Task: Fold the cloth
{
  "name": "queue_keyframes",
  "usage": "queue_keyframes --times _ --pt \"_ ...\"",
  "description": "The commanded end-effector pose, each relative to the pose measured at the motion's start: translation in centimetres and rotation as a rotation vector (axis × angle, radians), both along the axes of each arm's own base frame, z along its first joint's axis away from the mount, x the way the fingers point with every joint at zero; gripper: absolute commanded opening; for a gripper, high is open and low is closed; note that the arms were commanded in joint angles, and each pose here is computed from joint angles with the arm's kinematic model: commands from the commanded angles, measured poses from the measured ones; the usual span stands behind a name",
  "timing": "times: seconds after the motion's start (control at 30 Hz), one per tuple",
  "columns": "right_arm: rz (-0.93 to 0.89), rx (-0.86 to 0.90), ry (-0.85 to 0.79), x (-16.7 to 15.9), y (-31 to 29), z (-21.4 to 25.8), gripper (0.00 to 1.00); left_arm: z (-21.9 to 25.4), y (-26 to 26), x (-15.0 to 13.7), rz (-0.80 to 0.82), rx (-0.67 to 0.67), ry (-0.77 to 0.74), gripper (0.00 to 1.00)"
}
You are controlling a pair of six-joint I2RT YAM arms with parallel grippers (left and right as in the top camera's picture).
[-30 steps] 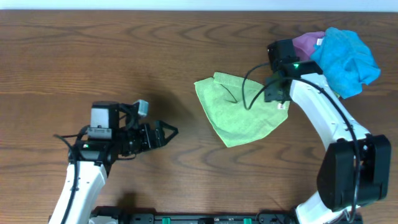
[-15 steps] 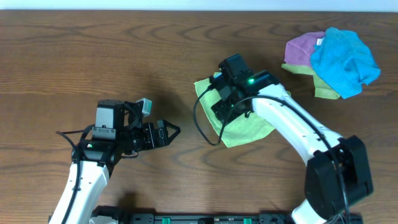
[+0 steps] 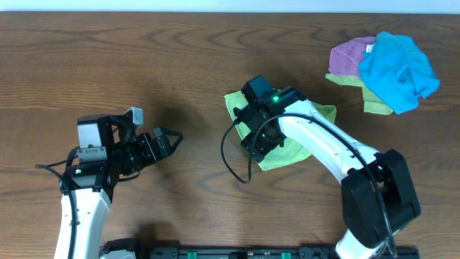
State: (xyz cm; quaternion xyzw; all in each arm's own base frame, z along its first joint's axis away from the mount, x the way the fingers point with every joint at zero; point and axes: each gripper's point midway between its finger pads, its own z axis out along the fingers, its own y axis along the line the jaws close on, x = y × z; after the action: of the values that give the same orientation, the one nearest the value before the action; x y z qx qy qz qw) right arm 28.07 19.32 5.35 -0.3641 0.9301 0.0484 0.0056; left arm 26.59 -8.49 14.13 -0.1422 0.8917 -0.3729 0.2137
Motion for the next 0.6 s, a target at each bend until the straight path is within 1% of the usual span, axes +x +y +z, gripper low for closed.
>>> queue_keyframes --times 0.0,0.27,0.43,0.47,0.57 --pt "0.023 -0.037 0.032 -1.0 -0.6 -1.3 0.75 1.3 -0.1 0.4 -0.011 -0.014 -0.036 0.95" --pt "0.031 -0.053 0.073 -2.8 -1.2 -3.4 0.75 1.3 0.0 0.4 -0.009 -0.011 -0.036 0.95" --pt "0.054 -0.055 0.071 -3.6 -0.7 -4.2 0.72 1.3 -0.1 0.4 -0.009 -0.011 -0.036 0.95" --pt "0.058 -0.054 0.069 -3.7 -0.6 -4.3 0.71 1.3 -0.1 0.4 -0.009 -0.011 -0.036 0.95" --pt "0.066 -0.062 0.071 -3.9 -0.6 -5.1 0.62 1.3 -0.1 0.4 -0.009 -0.012 -0.036 0.95"
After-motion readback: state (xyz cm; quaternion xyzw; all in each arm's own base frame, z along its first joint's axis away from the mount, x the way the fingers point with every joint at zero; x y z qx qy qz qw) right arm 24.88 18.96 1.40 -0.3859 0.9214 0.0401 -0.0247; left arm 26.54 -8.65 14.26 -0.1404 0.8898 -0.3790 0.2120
